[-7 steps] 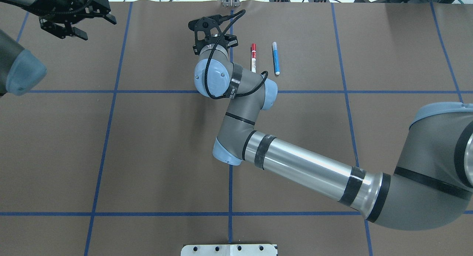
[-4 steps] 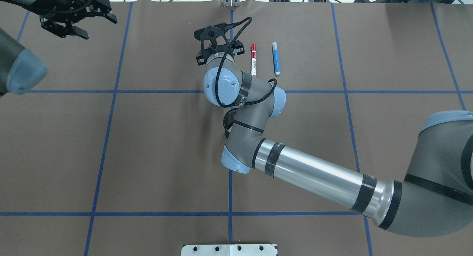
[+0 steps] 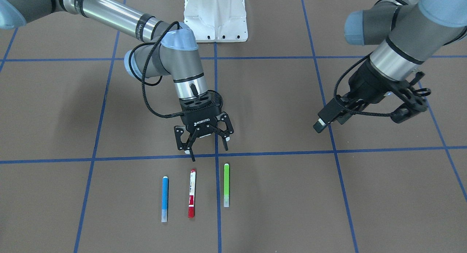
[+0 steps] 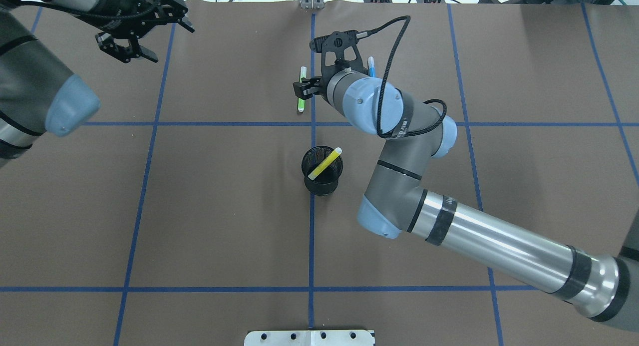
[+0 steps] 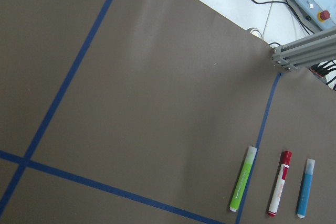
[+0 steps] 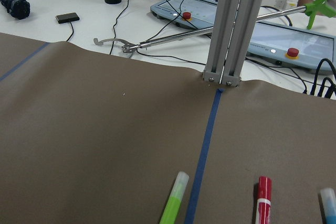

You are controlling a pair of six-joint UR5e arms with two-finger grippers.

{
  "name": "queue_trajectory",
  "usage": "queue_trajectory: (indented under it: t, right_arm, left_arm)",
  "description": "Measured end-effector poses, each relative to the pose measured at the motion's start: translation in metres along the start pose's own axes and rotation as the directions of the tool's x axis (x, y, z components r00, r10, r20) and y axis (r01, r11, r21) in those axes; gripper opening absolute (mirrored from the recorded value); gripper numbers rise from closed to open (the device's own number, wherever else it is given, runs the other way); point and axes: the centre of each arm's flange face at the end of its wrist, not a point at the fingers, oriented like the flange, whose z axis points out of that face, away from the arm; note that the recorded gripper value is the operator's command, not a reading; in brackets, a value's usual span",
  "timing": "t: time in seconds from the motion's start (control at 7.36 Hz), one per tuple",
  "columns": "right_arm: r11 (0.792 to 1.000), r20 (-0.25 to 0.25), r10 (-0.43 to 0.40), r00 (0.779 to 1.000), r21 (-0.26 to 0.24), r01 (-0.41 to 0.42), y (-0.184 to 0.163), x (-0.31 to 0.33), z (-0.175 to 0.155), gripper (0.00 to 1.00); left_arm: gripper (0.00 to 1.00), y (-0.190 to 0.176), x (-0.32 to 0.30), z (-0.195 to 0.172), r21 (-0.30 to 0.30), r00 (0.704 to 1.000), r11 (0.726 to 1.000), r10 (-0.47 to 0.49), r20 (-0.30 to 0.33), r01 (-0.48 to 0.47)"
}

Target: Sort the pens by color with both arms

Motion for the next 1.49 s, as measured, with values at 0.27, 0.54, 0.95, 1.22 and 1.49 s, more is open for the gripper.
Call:
queue_trajectory:
  t: [0.27, 0.54, 0.95, 1.22, 1.49]
  right_arm:
    - [0.971, 0.038, 0.154, 0.987, -0.19, -0.144, -0.034, 0.117, -0.015, 1.0]
    - [0.903, 0.01, 0.283, 0.959, -0.34, -0.263, -0.045, 0.228, -0.032, 0.99]
    - [0.81, -0.073, 0.421, 0.904, -0.417, -0.411, -0.034, 0.311, -0.049, 0.99]
    - [0.772, -0.115, 0.474, 0.873, -0.423, -0.475, -0.027, 0.329, -0.052, 0.99]
    - [0.761, -0.129, 0.49, 0.862, -0.42, -0.495, -0.026, 0.333, -0.051, 0.99]
  left_arm:
    - [0.99, 0.061, 0.063, 0.028, -0.026, 0.995, 0.998, -0.063, 0.079, 0.065]
    - [0.99, 0.123, 0.115, 0.05, -0.051, 0.975, 0.992, -0.105, 0.195, 0.116]
    - [0.99, 0.18, 0.192, 0.141, 0.041, 0.897, 0.965, -0.257, 0.358, 0.26]
    - [0.97, 0.193, 0.208, 0.176, 0.14, 0.802, 0.901, -0.43, 0.415, 0.41]
    - [0.9, 0.217, 0.201, 0.206, 0.188, 0.756, 0.883, -0.466, 0.46, 0.43]
